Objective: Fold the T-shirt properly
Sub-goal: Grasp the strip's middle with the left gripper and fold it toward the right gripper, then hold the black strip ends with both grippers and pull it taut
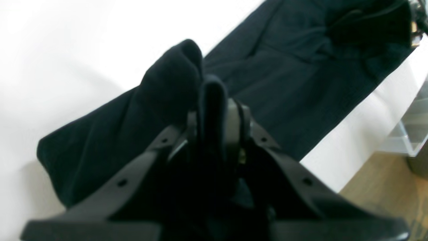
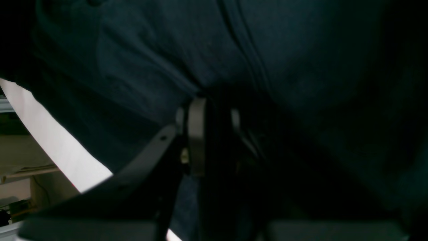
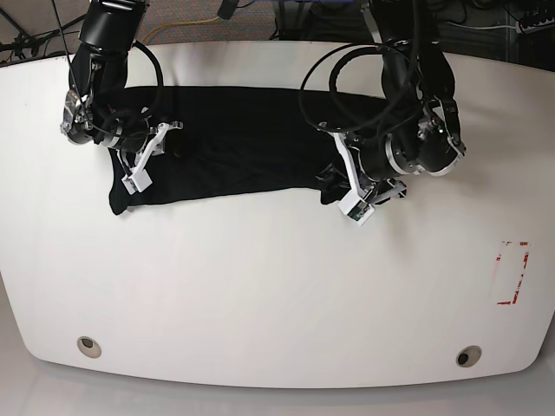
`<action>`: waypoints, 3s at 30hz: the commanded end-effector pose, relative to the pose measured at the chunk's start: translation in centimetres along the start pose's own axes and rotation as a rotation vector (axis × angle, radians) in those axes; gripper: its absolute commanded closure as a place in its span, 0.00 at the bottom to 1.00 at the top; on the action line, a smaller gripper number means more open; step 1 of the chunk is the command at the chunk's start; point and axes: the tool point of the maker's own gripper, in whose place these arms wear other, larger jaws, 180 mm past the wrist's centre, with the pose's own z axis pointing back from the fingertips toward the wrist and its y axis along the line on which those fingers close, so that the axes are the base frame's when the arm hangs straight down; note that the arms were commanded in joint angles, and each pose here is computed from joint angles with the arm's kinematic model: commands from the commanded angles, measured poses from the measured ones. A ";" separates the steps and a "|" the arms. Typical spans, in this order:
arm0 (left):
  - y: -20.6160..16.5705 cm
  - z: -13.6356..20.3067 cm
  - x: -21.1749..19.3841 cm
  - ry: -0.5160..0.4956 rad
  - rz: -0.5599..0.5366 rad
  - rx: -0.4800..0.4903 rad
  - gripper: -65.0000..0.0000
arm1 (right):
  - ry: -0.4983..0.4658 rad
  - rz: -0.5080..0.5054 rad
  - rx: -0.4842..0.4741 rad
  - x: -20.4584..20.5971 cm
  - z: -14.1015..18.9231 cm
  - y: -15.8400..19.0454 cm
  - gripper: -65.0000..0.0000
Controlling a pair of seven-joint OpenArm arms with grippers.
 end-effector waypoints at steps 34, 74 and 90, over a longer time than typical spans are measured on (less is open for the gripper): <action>5.2 3.9 -4.3 0.073 -0.077 0.121 0.65 | -0.170 0.188 0.010 7.1 3.4 2.9 0.84; 7.0 2.3 -9.3 0.155 0.058 0.080 0.65 | -0.280 -0.266 -0.215 2.9 12.0 -11.4 0.25; 7.1 1.6 -8.9 0.105 0.081 0.070 0.65 | -0.214 -0.223 -0.075 1.1 5.2 -4.8 0.50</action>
